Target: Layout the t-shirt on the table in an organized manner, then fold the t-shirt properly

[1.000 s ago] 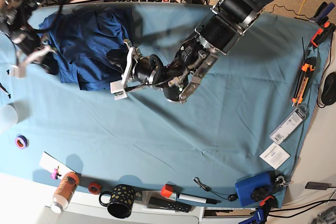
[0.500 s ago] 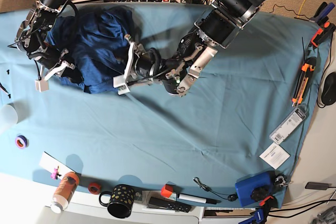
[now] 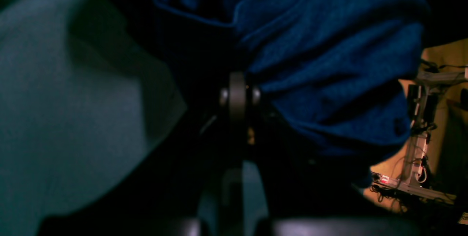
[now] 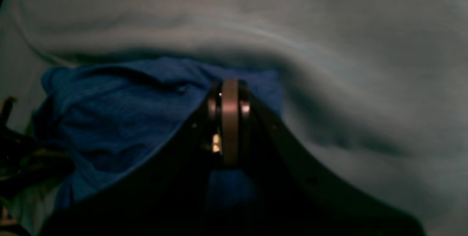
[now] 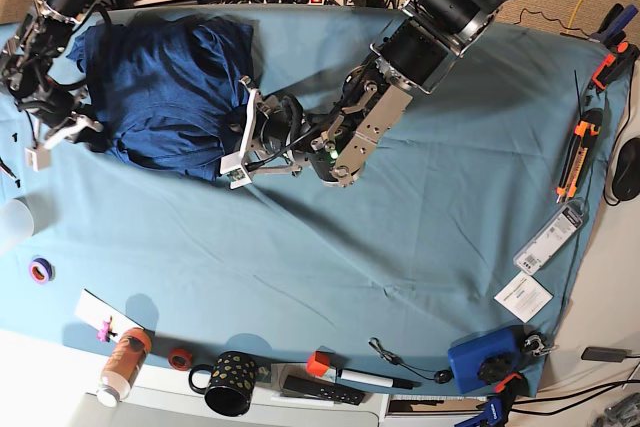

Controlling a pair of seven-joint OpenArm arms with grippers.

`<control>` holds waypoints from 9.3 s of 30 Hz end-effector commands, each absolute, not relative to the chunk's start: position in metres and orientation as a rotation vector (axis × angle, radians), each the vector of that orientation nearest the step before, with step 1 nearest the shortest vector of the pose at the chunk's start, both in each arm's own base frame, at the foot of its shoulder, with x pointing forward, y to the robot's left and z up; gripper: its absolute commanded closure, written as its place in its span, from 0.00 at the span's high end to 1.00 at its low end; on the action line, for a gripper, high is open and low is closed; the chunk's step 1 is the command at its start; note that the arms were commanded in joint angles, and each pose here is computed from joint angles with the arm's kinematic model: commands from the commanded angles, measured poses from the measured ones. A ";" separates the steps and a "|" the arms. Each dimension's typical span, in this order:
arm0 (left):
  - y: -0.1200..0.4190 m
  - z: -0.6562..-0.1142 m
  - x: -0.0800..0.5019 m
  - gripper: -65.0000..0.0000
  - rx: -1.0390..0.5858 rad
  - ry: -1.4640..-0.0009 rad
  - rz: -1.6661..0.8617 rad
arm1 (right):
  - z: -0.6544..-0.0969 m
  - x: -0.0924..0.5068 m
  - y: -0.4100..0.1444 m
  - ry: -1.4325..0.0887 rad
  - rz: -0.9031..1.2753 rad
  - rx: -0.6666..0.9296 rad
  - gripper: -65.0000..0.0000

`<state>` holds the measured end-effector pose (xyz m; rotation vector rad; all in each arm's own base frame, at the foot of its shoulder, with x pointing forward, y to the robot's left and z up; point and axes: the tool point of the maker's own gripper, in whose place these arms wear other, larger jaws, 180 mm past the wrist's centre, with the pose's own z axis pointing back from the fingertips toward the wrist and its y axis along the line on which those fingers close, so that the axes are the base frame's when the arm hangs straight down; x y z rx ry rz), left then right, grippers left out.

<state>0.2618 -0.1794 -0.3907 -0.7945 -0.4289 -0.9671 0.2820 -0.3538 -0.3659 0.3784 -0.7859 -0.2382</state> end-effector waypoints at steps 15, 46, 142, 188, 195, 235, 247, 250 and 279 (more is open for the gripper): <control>-0.198 -0.313 0.275 0.49 -1.067 -0.531 -1.004 | -0.251 0.278 -0.416 -1.181 -0.384 0.531 0.46; -0.042 -0.300 0.370 0.49 -0.906 -0.712 -0.692 | -0.355 0.222 -0.415 -0.832 -0.641 0.761 0.46; -0.048 -0.298 0.372 0.49 -0.903 -0.734 -0.691 | -0.331 0.230 -0.395 -0.626 -0.209 0.537 0.03; -0.048 -0.298 0.372 0.49 -0.903 -0.735 -0.692 | -0.306 0.221 -0.507 -0.450 -0.104 -0.053 0.03; -0.048 -0.298 0.372 0.49 -0.903 -0.735 -0.692 | -0.307 0.220 -0.509 -0.449 -0.148 -0.057 0.57; 0.056 -0.278 0.424 0.49 -0.595 -0.818 -0.727 | -0.219 0.276 -0.448 -1.077 -0.282 0.539 0.00; 0.064 -0.280 0.420 0.19 -0.617 -0.804 -0.681 | -0.296 0.192 -0.448 -1.013 -0.551 0.569 0.00; 0.063 -0.280 0.421 0.00 -0.620 -0.806 -0.682 | -0.309 0.190 -0.438 -1.008 -0.580 0.601 0.00; 0.080 -0.317 0.396 0.00 -0.606 -0.714 -0.653 | -0.308 0.174 -0.486 -0.847 -0.526 0.314 0.00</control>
